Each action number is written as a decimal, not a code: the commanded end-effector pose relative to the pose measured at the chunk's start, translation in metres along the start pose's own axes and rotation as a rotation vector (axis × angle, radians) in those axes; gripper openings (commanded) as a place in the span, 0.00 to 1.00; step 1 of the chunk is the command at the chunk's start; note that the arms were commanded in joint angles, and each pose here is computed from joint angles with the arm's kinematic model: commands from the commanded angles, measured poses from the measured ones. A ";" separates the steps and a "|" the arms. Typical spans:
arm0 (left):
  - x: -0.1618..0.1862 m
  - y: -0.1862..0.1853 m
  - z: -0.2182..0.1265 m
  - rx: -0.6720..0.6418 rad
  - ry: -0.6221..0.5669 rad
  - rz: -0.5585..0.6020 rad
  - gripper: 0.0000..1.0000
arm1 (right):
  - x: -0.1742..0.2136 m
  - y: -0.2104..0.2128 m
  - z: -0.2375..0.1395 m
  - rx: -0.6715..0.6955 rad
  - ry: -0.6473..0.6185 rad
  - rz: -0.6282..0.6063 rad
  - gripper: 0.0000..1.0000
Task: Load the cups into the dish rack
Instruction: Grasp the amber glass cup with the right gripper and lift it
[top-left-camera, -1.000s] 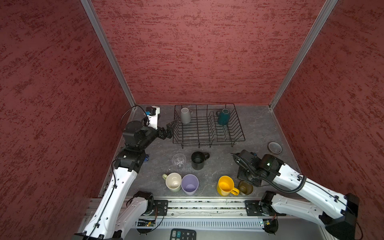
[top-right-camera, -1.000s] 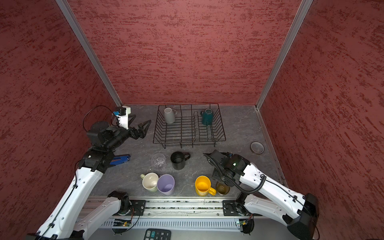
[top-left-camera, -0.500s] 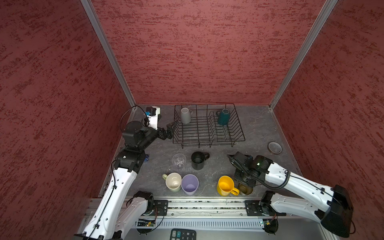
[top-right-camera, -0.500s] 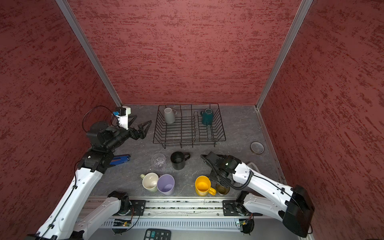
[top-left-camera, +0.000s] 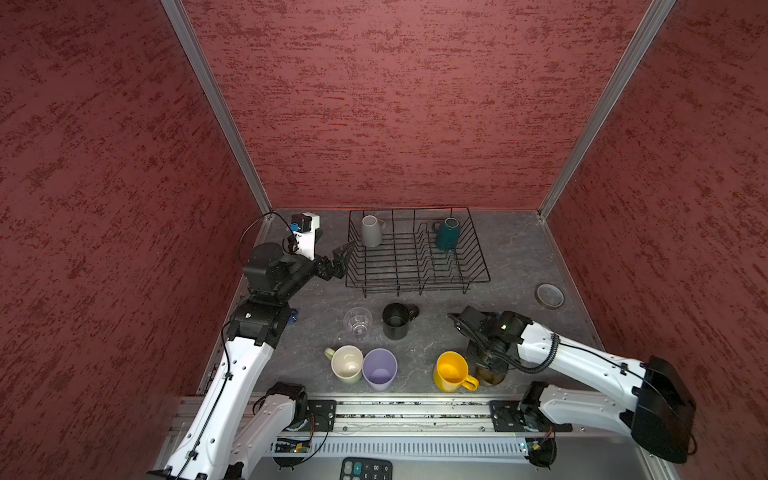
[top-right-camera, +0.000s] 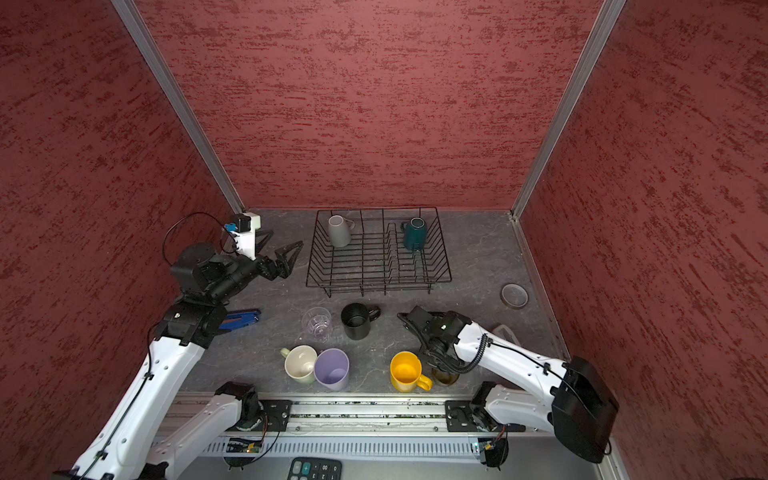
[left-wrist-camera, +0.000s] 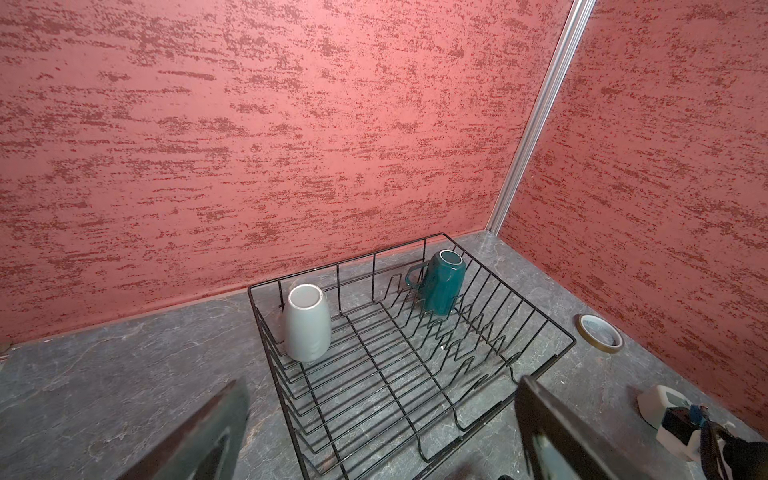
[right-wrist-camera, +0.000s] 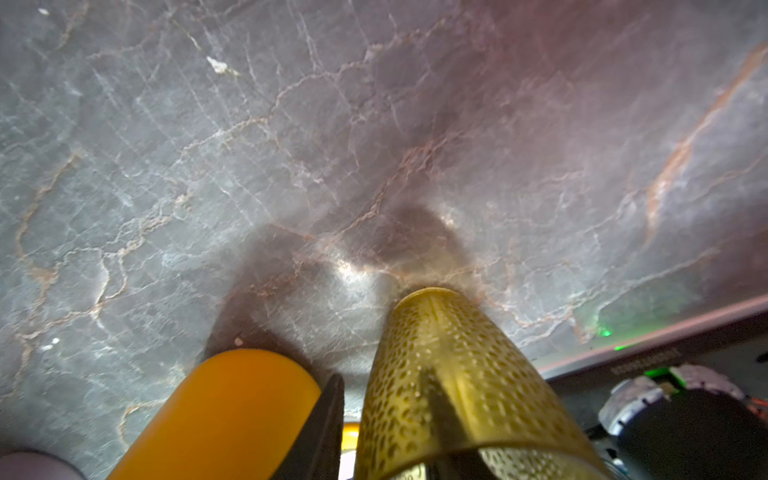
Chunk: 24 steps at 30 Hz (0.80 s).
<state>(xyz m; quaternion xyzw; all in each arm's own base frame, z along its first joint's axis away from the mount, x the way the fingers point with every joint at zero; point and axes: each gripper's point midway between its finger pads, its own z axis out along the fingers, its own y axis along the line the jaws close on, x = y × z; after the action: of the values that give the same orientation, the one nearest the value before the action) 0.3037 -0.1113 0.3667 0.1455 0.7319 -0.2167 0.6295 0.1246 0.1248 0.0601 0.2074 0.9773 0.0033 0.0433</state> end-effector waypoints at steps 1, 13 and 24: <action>-0.006 0.000 -0.003 0.001 -0.023 0.010 1.00 | -0.018 0.005 -0.009 0.010 -0.093 0.022 0.26; -0.010 0.002 -0.004 -0.020 -0.047 0.010 1.00 | -0.067 0.009 -0.032 0.014 -0.215 -0.003 0.00; -0.025 -0.001 -0.012 0.001 -0.178 -0.005 1.00 | -0.140 0.029 -0.161 -0.159 -0.485 -0.053 0.00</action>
<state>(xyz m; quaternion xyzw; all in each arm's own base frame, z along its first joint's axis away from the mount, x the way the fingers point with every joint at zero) 0.3005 -0.1075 0.3711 0.1321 0.7062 -0.2211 0.6595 0.2349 0.1071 0.1829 0.1928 0.9549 0.0232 0.2245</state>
